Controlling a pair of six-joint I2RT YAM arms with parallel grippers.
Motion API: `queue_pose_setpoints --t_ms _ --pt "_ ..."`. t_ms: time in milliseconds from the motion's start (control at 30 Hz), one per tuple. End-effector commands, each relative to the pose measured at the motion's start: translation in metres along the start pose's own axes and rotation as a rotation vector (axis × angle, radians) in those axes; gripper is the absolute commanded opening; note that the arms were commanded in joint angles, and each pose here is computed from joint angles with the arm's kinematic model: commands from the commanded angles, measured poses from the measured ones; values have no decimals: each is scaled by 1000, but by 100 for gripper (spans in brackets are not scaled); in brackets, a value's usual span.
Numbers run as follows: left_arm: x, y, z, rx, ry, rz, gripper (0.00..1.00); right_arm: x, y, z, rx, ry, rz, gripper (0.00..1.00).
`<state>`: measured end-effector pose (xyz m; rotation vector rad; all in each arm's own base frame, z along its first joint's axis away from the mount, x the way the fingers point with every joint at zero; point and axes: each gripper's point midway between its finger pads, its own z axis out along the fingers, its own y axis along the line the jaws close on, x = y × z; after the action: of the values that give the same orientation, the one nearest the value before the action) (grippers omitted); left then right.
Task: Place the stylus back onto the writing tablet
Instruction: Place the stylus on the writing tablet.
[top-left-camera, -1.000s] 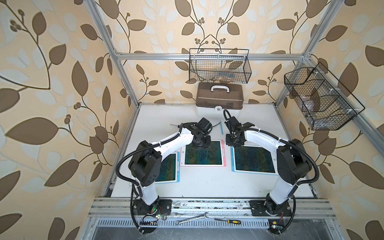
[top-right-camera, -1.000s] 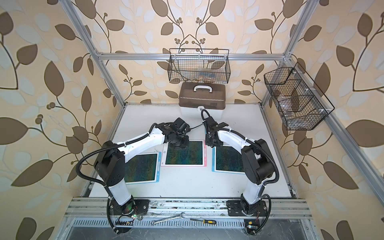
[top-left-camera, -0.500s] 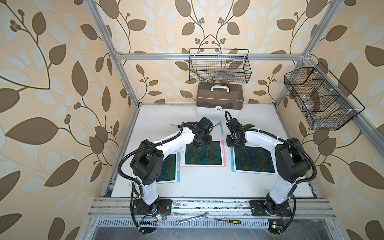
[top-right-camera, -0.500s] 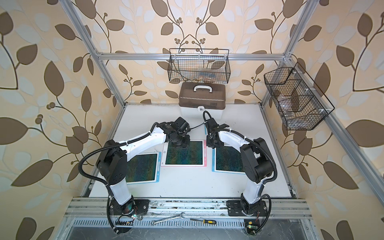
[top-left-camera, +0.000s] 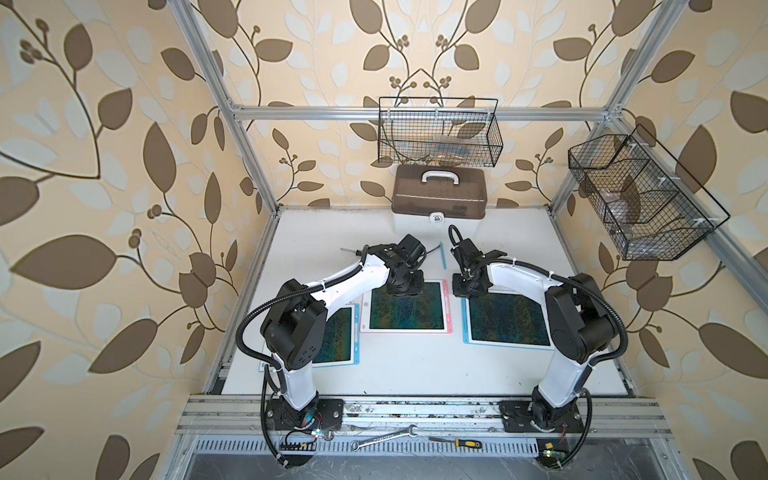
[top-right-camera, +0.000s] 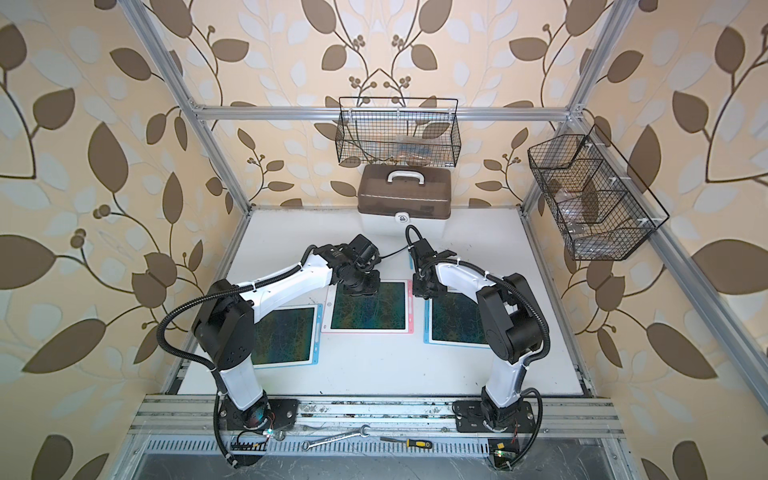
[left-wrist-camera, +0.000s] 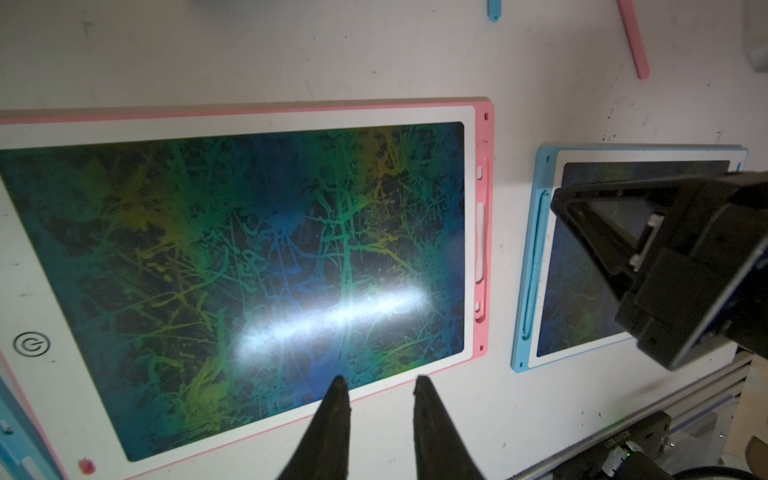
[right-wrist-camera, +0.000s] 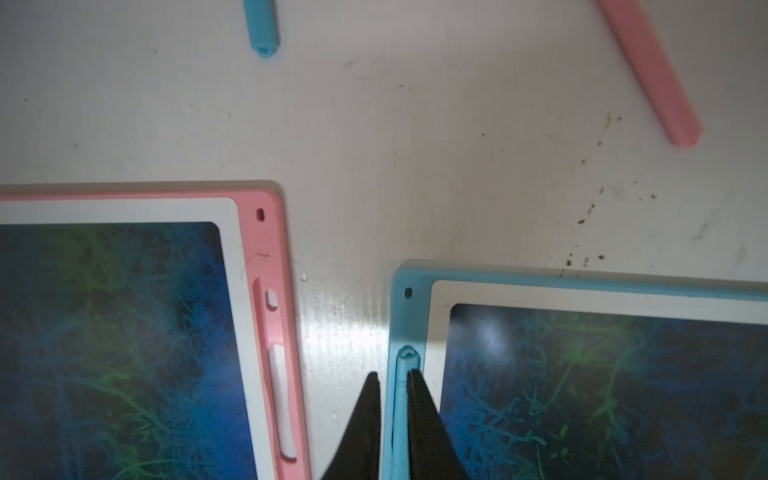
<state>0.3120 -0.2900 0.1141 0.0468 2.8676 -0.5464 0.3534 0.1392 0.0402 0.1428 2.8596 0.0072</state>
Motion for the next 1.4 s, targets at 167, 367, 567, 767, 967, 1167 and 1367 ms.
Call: queue_pose_setpoints --t_ms 167,367,567,767,967,1167,1367 --pt "4 -3 0 18 6 1 28 16 -6 12 28 44 -8 13" --pt "5 -3 -1 18 6 0 28 19 -6 14 34 51 -13 13" --pt "5 -3 -1 20 6 0 28 22 -5 15 39 54 -17 13" --pt "6 -2 -1 20 7 -1 28 23 -6 14 48 54 -22 12" --pt "7 -2 -2 24 5 -6 28 25 -8 14 55 55 -23 12" --pt "8 -2 -1 26 4 -10 28 27 -10 13 62 55 -26 11" --pt "9 -1 0 29 4 -14 28 28 -12 11 70 51 -23 10"
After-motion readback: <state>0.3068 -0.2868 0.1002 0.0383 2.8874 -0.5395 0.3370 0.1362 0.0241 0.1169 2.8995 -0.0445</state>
